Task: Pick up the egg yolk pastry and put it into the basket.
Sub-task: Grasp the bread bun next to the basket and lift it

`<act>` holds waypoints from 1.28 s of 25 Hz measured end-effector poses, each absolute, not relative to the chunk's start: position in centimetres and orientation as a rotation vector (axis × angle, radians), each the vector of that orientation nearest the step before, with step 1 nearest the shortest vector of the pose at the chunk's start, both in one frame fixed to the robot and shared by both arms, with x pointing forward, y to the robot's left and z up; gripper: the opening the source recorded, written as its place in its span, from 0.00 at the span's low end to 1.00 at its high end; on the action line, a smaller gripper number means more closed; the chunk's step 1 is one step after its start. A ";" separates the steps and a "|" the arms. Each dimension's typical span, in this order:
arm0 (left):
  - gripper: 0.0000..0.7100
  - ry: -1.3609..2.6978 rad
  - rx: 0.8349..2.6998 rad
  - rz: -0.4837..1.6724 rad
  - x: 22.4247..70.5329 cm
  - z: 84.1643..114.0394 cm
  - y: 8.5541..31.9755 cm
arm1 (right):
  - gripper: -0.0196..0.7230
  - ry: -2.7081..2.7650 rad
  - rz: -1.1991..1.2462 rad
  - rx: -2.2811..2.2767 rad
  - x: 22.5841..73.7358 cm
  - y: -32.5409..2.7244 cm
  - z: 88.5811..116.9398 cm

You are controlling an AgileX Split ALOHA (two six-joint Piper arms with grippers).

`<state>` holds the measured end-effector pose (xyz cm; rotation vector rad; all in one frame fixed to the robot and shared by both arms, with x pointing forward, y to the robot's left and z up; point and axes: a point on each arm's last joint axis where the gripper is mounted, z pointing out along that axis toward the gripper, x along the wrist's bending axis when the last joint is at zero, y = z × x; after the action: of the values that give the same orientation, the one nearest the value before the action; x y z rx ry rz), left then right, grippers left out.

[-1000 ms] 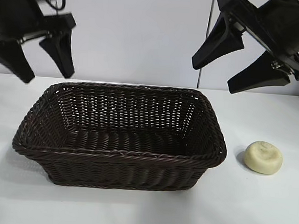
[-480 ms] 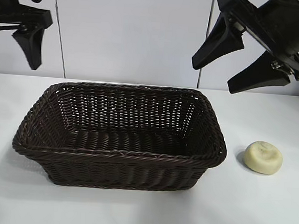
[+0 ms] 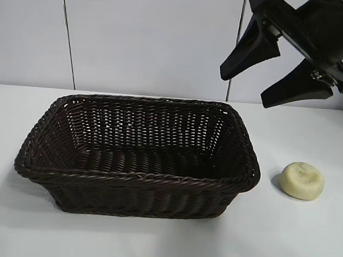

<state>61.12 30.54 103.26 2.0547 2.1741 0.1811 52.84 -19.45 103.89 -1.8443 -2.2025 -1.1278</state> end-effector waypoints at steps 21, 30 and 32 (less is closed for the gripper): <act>0.80 2.033 2.039 0.271 55.3 110.8 30.2 | 0.77 -2.202 -1.118 -1.836 52.7 -19.4 103.9; 0.80 1.970 2.024 0.346 44.5 112.1 30.0 | 0.77 -2.202 -1.118 -1.836 52.7 -19.4 103.9; 0.80 1.962 2.020 0.354 42.0 111.5 30.0 | 0.77 -2.202 -1.118 -1.836 52.7 -19.4 103.9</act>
<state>41.95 29.96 111.52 2.0203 1.9624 0.3541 52.75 -19.42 103.86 -1.8361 -2.2016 -1.1182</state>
